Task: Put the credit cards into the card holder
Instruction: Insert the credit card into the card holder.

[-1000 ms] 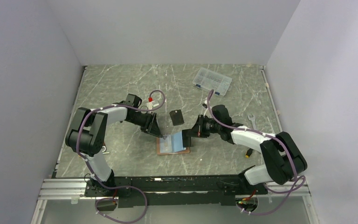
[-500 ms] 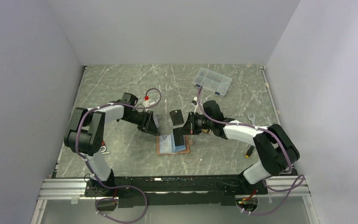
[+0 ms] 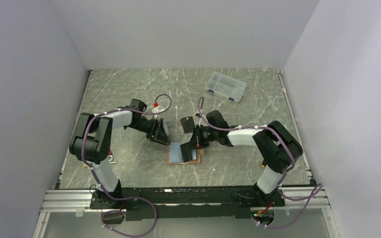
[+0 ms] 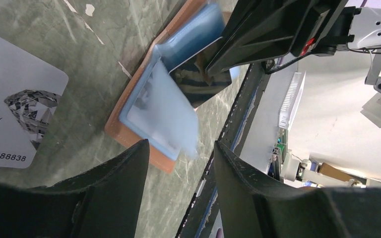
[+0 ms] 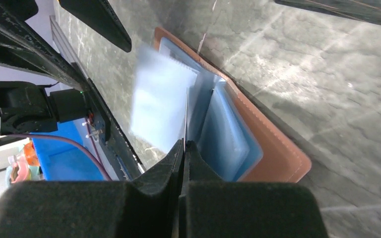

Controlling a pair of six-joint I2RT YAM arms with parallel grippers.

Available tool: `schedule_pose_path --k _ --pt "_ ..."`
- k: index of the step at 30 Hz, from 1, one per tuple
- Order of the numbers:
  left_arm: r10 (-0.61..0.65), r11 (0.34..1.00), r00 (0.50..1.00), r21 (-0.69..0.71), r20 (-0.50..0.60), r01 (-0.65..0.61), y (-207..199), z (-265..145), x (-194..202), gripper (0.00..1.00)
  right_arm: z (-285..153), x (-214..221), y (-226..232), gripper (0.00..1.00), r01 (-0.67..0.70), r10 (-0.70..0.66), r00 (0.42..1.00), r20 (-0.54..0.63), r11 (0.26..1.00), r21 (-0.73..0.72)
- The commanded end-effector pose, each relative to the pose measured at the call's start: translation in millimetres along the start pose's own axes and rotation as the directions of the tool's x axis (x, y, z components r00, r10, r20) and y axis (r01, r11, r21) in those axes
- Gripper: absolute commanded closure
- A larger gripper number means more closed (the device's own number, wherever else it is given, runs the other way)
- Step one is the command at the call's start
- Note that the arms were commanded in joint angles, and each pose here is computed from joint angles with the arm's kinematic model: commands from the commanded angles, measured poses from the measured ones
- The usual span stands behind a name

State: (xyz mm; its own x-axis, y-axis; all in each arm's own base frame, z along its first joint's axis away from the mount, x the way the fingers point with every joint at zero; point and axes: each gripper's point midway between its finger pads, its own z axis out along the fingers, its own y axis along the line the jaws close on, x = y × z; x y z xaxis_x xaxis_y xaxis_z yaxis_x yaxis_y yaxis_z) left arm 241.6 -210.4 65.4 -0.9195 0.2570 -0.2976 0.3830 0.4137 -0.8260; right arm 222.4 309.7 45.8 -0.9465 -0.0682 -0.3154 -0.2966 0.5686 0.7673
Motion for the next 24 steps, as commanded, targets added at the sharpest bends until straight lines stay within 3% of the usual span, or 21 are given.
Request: schedule_pose_path --k 1,6,16,21,24 --pt "0.026 0.998 1.000 0.055 0.016 -0.027 -12 -2 -4 0.43 9 -11 13 1.00 0.066 -0.066 0.998 0.021 0.997 -0.044" --pt "0.005 0.999 1.000 0.044 0.006 -0.005 -6 3 7 0.30 7 -3 -2 1.00 0.036 -0.036 0.999 0.025 0.999 0.000" --pt "-0.033 0.999 0.998 -0.033 -0.062 0.031 6 19 23 0.33 -7 1 -26 1.00 -0.045 0.044 0.997 0.070 0.999 0.009" --pt "-0.026 1.000 0.994 -0.011 -0.106 0.025 -3 31 27 0.32 -8 5 -28 1.00 -0.052 0.052 0.996 0.073 0.999 0.005" --pt "-0.084 0.996 0.989 0.012 -0.124 0.086 -7 38 26 0.32 -11 6 -27 1.00 -0.051 0.050 0.996 0.076 0.999 0.011"
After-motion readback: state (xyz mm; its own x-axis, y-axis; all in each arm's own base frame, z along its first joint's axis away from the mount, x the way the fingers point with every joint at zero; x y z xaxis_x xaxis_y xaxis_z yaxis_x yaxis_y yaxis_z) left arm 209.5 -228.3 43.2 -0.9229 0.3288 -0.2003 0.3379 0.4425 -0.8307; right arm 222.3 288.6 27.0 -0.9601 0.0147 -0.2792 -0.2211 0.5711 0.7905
